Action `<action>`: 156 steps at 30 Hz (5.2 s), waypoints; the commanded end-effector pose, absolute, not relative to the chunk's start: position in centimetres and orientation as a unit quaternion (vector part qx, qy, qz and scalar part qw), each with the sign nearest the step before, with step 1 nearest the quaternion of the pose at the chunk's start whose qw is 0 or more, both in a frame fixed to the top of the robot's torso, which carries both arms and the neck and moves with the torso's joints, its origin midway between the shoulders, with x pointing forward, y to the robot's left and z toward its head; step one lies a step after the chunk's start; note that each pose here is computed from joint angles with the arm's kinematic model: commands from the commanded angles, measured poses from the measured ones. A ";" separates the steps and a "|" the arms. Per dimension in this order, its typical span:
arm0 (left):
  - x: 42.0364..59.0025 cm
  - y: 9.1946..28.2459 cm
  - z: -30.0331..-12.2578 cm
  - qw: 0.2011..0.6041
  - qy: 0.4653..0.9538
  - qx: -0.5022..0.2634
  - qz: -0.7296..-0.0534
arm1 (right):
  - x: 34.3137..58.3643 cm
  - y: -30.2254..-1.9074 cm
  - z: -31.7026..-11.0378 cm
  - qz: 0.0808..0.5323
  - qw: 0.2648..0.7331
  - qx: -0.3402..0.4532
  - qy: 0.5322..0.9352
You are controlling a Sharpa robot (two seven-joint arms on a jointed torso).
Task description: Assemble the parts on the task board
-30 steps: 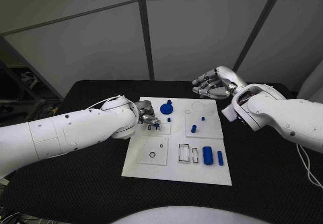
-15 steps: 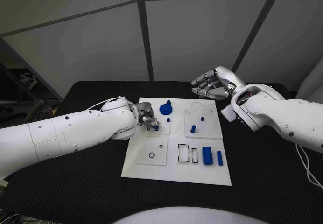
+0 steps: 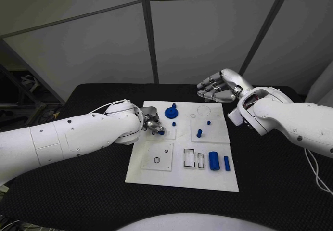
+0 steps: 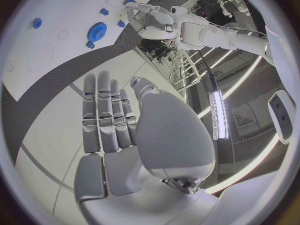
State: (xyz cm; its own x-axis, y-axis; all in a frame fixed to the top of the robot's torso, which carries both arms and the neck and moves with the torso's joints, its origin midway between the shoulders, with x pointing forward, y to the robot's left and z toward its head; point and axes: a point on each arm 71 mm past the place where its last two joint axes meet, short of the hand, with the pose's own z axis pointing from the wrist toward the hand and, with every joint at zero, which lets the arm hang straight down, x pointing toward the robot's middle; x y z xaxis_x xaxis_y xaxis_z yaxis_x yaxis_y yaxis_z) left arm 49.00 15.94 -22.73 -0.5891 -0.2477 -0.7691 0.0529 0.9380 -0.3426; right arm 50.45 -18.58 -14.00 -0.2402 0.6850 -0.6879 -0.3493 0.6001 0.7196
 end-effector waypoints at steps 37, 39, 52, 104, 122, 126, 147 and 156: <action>49.2 15.8 -23.5 0.429 0.890 -0.038 -0.151 | 50.5 -18.6 -14.0 0.431 0.598 0.133 0.662; 49.2 15.7 -23.5 0.429 0.890 -0.038 -0.151 | 50.6 -18.6 -14.0 0.432 0.598 0.134 0.662; 49.4 15.6 -23.5 0.429 0.890 -0.039 -0.149 | 50.6 -18.6 -14.0 0.432 0.596 0.135 0.663; 53.5 19.4 -16.6 0.452 0.875 -0.082 -0.155 | 50.9 -18.9 -14.2 0.429 0.595 0.138 0.665; 57.2 19.8 -18.0 0.426 0.895 -0.084 -0.101 | 50.9 -18.6 -14.2 0.430 0.592 0.136 0.667; 57.3 19.7 -18.7 0.415 0.902 -0.078 -0.092 | 50.9 -18.5 -14.2 0.431 0.592 0.136 0.667; 57.4 19.2 -20.0 0.398 0.911 -0.073 -0.082 | 51.0 -18.2 -14.2 0.433 0.591 0.135 0.667; 57.4 19.2 -20.2 0.398 0.911 -0.075 -0.082 | 51.0 -18.2 -14.2 0.433 0.590 0.134 0.668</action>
State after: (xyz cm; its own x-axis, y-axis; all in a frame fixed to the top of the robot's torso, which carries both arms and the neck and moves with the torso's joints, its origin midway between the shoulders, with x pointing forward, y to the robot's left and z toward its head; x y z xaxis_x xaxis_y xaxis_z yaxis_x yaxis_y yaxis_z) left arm 57.41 19.23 -20.23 -0.6677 -0.2136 -0.7132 -0.0789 0.9729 -0.2175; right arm 50.98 -18.30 -14.37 -0.2623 0.6911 -0.6735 -0.3265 0.5932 0.7358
